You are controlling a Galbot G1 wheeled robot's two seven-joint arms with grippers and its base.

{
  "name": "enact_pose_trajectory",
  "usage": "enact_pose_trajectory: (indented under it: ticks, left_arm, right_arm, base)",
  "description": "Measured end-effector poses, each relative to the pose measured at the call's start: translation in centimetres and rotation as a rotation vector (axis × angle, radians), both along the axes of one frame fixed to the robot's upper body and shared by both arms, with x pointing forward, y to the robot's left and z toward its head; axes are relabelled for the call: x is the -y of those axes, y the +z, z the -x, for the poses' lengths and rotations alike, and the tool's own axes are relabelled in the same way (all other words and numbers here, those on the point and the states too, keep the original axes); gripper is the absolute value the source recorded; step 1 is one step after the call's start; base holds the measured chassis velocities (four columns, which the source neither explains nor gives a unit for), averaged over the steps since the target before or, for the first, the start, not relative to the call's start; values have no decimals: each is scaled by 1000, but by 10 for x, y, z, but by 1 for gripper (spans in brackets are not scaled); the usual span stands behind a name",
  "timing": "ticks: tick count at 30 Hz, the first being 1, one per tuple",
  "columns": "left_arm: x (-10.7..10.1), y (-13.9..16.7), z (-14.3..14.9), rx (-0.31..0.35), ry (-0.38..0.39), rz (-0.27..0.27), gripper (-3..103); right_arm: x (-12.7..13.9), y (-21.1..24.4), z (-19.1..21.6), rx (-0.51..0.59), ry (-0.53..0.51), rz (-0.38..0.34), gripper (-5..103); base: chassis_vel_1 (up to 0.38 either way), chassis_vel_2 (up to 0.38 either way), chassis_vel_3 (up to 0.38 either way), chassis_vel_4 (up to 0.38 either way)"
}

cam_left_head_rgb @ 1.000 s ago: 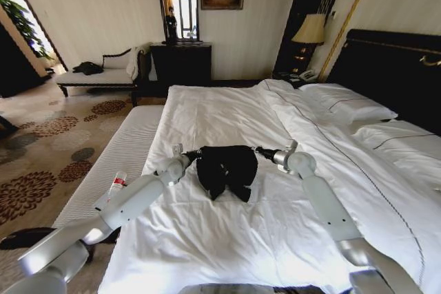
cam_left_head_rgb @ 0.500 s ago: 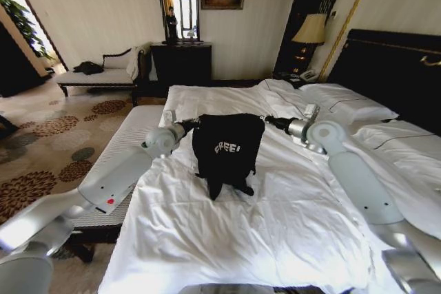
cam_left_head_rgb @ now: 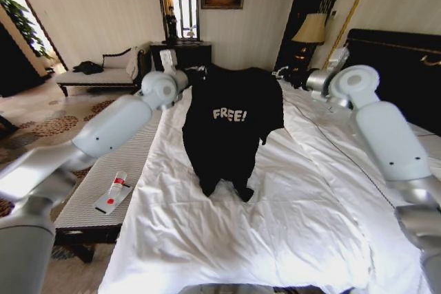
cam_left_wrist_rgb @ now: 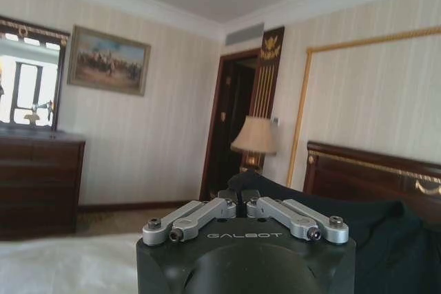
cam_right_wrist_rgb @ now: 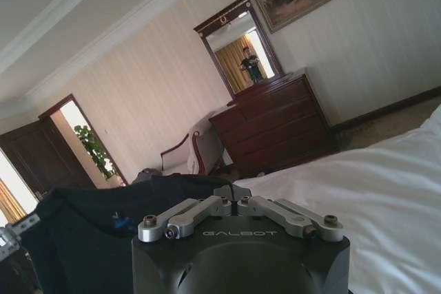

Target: Fold the clothes on the bed.

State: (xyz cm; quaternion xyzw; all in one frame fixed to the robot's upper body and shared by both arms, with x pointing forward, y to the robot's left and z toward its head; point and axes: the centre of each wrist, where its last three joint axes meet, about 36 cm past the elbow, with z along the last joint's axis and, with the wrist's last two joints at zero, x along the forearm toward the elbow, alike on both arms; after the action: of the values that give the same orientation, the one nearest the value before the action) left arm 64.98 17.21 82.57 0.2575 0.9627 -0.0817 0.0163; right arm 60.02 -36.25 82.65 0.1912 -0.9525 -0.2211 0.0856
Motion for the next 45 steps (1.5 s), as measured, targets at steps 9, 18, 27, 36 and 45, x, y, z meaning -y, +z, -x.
enact_pose_trajectory:
  ticks: [9, 18, 27, 36, 45]
  left_arm:
    - [-11, 55, 24, 78, -22, 25, 2]
    - [-69, 63, 96, 122, 12, 9, 2]
    - [-101, 62, 179, 155, 5, -28, 2]
    - [-130, 66, 257, 106, -5, -35, 2]
    - [-144, 57, 356, 67, 80, -167, 2]
  right_arm:
    - [10, 53, 11, 68, -5, -20, 0]
    - [11, 72, 78, 123, 25, -19, 0]
    - [-7, 76, 151, 146, 89, -9, 0]
    - [-13, 75, 236, 152, 138, 44, 0]
    - [-32, 91, 319, 120, 204, 152, 0]
  base:
    - [0, 0, 0, 0]
    - [0, 0, 0, 0]
    - [0, 0, 0, 0]
    - [0, 0, 0, 0]
    - [0, 0, 0, 0]
